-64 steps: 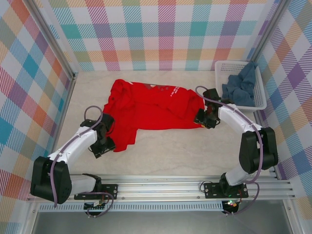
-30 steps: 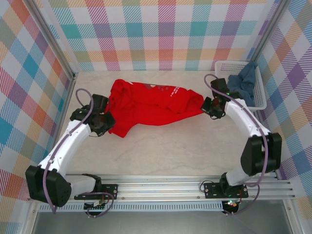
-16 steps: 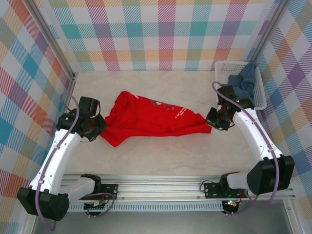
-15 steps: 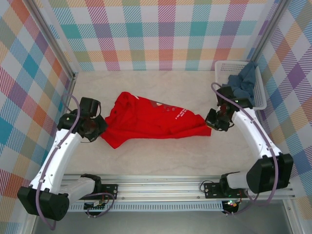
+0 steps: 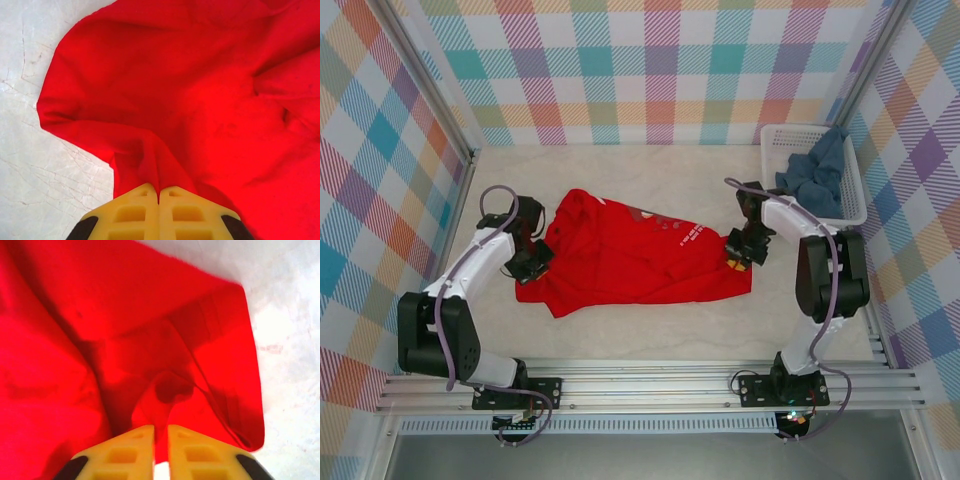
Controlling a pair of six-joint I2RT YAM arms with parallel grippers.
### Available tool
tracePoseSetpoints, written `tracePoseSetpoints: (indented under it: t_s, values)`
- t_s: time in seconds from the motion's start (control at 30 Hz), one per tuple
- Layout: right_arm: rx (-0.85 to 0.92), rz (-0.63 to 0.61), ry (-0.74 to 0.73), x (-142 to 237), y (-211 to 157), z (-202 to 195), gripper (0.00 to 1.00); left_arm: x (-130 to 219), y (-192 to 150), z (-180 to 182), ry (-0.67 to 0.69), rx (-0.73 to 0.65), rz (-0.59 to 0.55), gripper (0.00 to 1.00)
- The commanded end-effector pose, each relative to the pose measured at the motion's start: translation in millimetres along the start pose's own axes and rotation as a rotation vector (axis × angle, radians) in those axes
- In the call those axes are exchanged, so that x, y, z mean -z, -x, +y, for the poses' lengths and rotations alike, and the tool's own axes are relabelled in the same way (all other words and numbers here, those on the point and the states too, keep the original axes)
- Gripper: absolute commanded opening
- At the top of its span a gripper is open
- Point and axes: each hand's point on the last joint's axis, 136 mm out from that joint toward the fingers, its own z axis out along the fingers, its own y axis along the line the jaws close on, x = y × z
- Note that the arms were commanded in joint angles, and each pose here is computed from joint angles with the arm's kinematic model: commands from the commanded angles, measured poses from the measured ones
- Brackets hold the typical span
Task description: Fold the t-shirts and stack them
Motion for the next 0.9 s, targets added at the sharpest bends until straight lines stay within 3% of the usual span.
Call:
tracePoseSetpoints:
  t_s: [0.0, 0.13, 0.37, 0.87]
  values:
    - [-0.028, -0.073, 0.019, 9.4, 17.9, 8.5, 0.25, 5.0, 11.2, -6.0, -0.018, -0.024, -0.025, 0.00]
    - [-0.043, -0.137, 0.012, 23.6, 10.3, -5.4, 0.31, 3.7, 8.7, -2.6, -0.012, -0.035, -0.023, 0.00]
    - [-0.106, -0.109, 0.080, 7.8, -18.7, -17.7, 0.18, 4.8, 5.1, -0.9, -0.026, -0.036, -0.023, 0.00]
    - [-0.126, -0.068, 0.100, -24.4, 1.2, -5.3, 0.24, 3.4, 1.1, -1.7, -0.034, -0.043, -0.005, 0.00]
